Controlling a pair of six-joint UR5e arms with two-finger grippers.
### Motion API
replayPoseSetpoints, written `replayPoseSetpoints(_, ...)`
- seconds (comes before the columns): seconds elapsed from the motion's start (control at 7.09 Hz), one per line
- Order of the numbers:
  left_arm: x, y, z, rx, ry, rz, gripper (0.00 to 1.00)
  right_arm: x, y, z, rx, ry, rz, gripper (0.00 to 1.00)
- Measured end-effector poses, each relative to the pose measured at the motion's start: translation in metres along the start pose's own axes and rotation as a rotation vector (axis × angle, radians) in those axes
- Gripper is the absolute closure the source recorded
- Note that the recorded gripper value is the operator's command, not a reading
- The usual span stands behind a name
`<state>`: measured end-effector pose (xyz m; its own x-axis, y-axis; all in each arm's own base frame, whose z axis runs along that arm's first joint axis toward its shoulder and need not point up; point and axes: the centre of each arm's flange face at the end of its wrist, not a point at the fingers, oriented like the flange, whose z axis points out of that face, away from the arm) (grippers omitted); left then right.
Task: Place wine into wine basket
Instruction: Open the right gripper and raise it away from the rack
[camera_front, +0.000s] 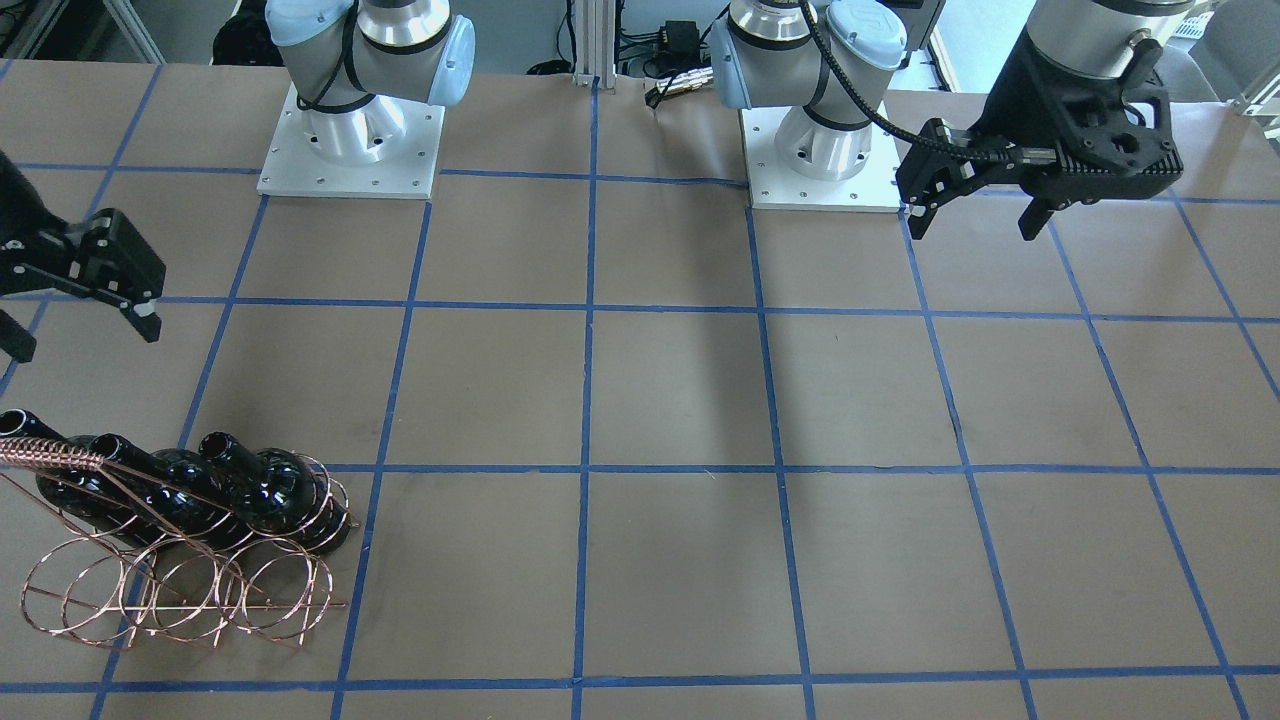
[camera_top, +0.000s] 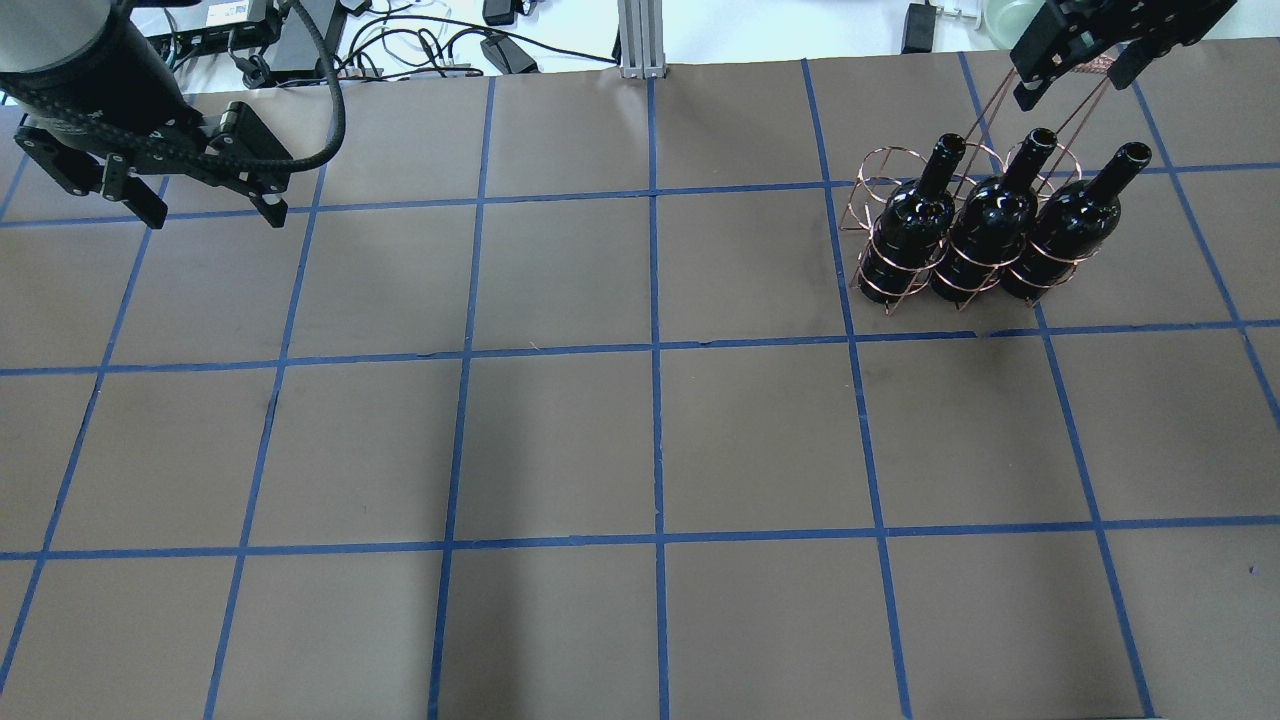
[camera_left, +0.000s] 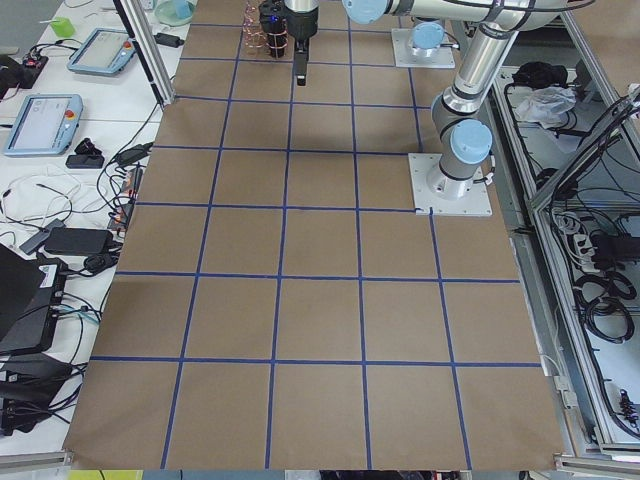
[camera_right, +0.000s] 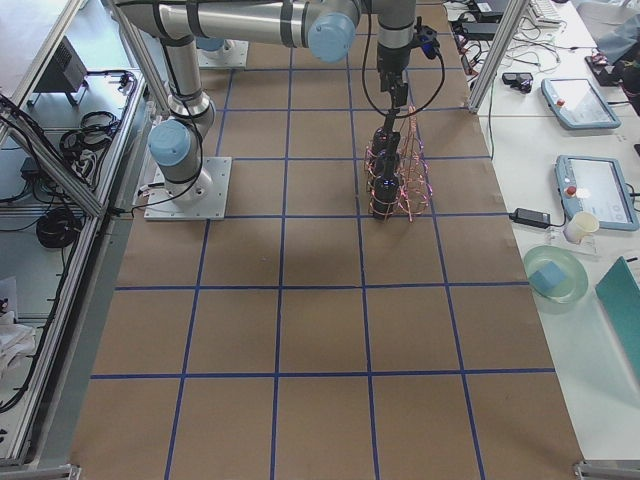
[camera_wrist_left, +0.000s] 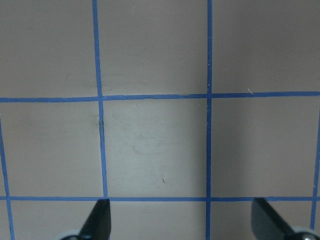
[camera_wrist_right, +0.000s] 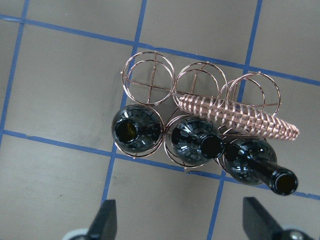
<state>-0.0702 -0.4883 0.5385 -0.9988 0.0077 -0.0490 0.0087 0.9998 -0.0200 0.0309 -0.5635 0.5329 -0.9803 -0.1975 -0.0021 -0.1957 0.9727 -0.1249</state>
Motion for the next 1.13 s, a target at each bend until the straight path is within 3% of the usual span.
replayPoseSetpoints(0.28, 0.009, 0.002, -0.001, -0.001, 0.004, 0.018, 0.00, -0.053, 0.024, -0.022, -0.023, 0.000, 0.075, 0.18)
replayPoseSetpoints(0.56, 0.016, 0.006, -0.009, 0.014, 0.005, 0.029, 0.00, -0.089, 0.051, -0.014, -0.044, 0.004, 0.086, 0.20)
replayPoseSetpoints(0.71, 0.021, 0.009, -0.011, 0.015, 0.008, 0.034, 0.00, -0.094, 0.059, -0.010, -0.032, 0.009, 0.084, 0.15)
replayPoseSetpoints(0.85, 0.029, 0.011, -0.012, 0.016, 0.012, 0.046, 0.00, -0.095, 0.061, -0.010, -0.011, 0.019, 0.083, 0.01)
replayPoseSetpoints(1.13, 0.048, 0.018, -0.016, 0.024, 0.016, 0.082, 0.00, -0.094, 0.061, -0.010, 0.008, 0.027, 0.081, 0.00)
